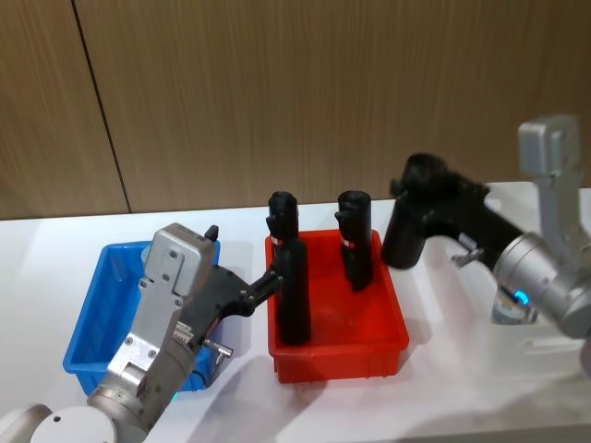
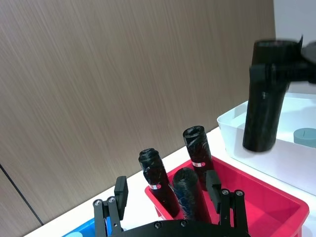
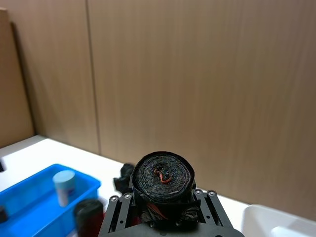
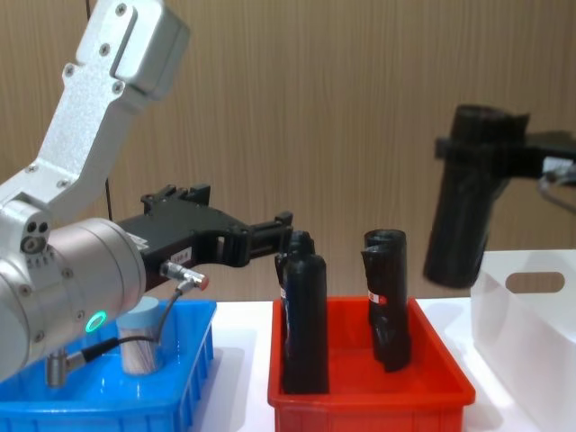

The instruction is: Pick the cotton swabs from the blue box and place them into the white box.

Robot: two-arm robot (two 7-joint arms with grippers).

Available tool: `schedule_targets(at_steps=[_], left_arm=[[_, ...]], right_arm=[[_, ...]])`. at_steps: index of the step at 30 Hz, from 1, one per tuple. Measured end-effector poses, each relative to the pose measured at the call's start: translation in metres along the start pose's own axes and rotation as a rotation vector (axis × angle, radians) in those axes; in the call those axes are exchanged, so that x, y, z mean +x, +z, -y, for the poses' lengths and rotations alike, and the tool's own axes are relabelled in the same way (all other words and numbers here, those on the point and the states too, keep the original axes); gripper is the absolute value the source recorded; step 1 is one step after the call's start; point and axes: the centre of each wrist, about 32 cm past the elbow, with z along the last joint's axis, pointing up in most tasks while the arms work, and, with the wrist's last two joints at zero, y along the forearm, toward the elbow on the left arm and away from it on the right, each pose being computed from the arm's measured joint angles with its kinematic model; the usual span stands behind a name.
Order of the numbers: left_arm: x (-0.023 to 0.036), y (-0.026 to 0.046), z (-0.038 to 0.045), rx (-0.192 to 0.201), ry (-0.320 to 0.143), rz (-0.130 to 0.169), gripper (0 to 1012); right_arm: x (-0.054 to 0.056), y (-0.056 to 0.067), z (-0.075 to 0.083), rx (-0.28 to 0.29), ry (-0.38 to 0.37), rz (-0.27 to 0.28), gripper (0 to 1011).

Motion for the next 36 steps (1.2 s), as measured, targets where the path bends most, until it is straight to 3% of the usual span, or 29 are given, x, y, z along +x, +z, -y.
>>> schedule_targets(at_steps=[6,18,26,36], left_arm=[[0.0000,0.0000,0.0000,0.000,0.000,0.000,1003],[0.0000,0.0000,0.0000,0.000,0.000,0.000,1003],[0.0000,0.0000,0.0000,0.000,0.000,0.000,1003],[0.0000,0.0000,0.0000,0.000,0.000,0.000,1003]], right_arm=[[0.018,0.014,0.002,0.034,-0.075,0.033,515],[0.049,0.017,-0.001,0.022,-0.188,0.087,515],[0.065,0.004,-0.008,-0.024,-0.237,0.101,515],[0.076,-0.024,-0.020,-0.095,-0.274,0.084,515]])
